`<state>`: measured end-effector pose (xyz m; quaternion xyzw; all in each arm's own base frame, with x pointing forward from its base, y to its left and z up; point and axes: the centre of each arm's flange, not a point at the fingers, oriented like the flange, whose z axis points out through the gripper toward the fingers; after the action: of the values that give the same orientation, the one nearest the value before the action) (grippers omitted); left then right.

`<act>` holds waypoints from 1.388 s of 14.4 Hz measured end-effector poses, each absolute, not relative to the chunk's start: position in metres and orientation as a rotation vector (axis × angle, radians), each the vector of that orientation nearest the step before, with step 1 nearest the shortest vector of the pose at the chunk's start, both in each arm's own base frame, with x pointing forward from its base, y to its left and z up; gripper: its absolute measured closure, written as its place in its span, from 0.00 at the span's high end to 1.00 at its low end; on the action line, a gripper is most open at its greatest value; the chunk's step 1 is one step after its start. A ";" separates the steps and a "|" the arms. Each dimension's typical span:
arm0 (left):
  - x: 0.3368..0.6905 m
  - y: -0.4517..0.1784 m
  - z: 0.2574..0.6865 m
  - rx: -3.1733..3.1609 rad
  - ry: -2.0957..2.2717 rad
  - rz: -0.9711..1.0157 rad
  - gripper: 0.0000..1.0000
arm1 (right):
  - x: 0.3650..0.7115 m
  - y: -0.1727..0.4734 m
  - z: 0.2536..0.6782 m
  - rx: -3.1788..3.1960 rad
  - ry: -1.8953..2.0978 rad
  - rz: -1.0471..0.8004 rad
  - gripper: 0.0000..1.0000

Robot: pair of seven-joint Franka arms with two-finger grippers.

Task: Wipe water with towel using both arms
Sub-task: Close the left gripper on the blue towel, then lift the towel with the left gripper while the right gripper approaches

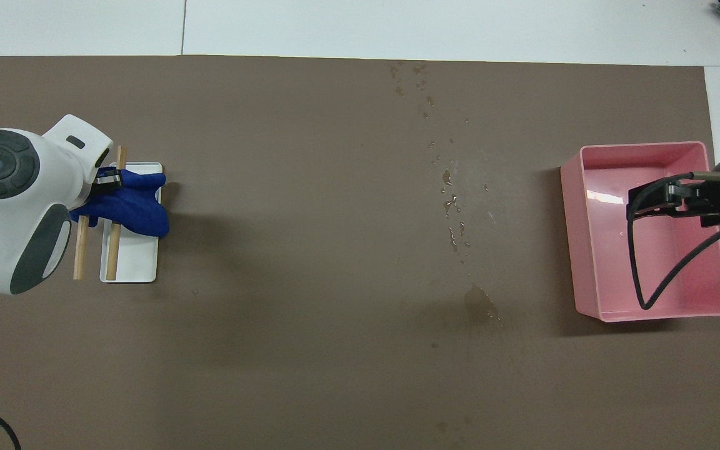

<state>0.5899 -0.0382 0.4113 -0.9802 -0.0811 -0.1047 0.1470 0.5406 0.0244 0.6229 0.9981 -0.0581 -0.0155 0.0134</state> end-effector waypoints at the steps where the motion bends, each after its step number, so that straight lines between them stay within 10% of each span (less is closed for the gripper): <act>1: 0.590 -0.038 0.412 -2.817 -0.232 -0.303 0.58 | 0.541 0.024 0.623 3.109 -0.181 -0.049 1.00; 20: 0.599 -0.040 0.457 -2.770 -0.268 -0.286 0.22 | 0.539 0.024 0.620 3.108 -0.181 -0.058 1.00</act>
<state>0.5989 -0.0395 0.4566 -0.9755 -0.0945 -0.1008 0.1711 0.5386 0.0244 0.6204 0.9980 -0.0580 -0.0186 0.0138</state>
